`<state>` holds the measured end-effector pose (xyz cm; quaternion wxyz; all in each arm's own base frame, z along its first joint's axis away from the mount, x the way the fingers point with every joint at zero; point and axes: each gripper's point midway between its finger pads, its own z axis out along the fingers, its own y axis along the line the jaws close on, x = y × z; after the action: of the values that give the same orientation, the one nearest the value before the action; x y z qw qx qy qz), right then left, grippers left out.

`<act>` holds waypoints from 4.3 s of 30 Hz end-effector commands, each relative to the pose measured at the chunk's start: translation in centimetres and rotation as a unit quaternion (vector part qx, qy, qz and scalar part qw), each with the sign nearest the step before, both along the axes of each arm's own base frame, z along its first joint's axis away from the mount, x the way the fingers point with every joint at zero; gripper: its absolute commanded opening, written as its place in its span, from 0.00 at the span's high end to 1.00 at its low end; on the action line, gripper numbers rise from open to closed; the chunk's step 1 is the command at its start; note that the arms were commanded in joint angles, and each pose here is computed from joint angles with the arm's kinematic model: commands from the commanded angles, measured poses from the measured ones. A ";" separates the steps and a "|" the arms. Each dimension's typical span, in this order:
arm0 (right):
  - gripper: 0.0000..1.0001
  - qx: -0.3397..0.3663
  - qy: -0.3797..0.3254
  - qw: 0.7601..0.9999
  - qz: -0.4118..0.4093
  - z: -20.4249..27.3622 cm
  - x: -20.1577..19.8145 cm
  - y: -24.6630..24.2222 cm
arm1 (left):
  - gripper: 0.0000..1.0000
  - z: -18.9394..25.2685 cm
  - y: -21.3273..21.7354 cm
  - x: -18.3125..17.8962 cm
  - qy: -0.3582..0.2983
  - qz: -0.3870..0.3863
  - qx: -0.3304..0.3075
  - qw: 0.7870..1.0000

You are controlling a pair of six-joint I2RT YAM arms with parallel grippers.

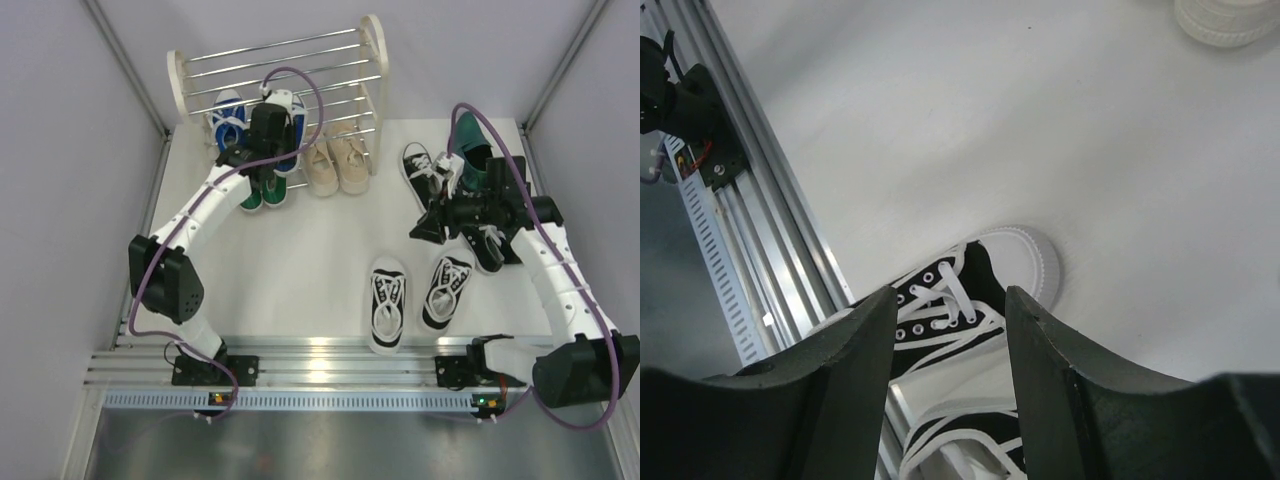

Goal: Place and organize the shoes onto the shoe shelf
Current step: Place the shoe at the shoe shelf.

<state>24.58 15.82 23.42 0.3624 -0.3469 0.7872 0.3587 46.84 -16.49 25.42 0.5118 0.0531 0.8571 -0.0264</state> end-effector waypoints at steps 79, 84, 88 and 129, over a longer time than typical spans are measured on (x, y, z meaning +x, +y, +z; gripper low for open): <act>0.53 -0.002 -0.032 0.999 -0.017 1.3 1.2 -2.6 | 1.00 4.8 9.0 3.1 -0.207 0.401 -0.169 0.876; 0.53 -0.001 -0.033 0.999 -0.018 1.4 1.2 -2.7 | 1.00 4.8 9.3 2.8 -0.210 0.408 -0.168 0.872; 0.53 -0.002 -0.034 0.999 -0.017 1.3 1.2 -2.7 | 1.00 4.7 8.9 3.1 -0.207 0.401 -0.177 0.875; 0.51 -0.011 -0.055 0.998 0.027 3.8 -1.5 -2.6 | 0.08 15.1 6.3 -13.3 -0.140 0.123 -0.284 0.940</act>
<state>23.45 13.38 24.68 0.3635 -0.3738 0.7805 0.3449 36.16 -10.20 38.41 0.6212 -0.2381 0.7247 -0.1794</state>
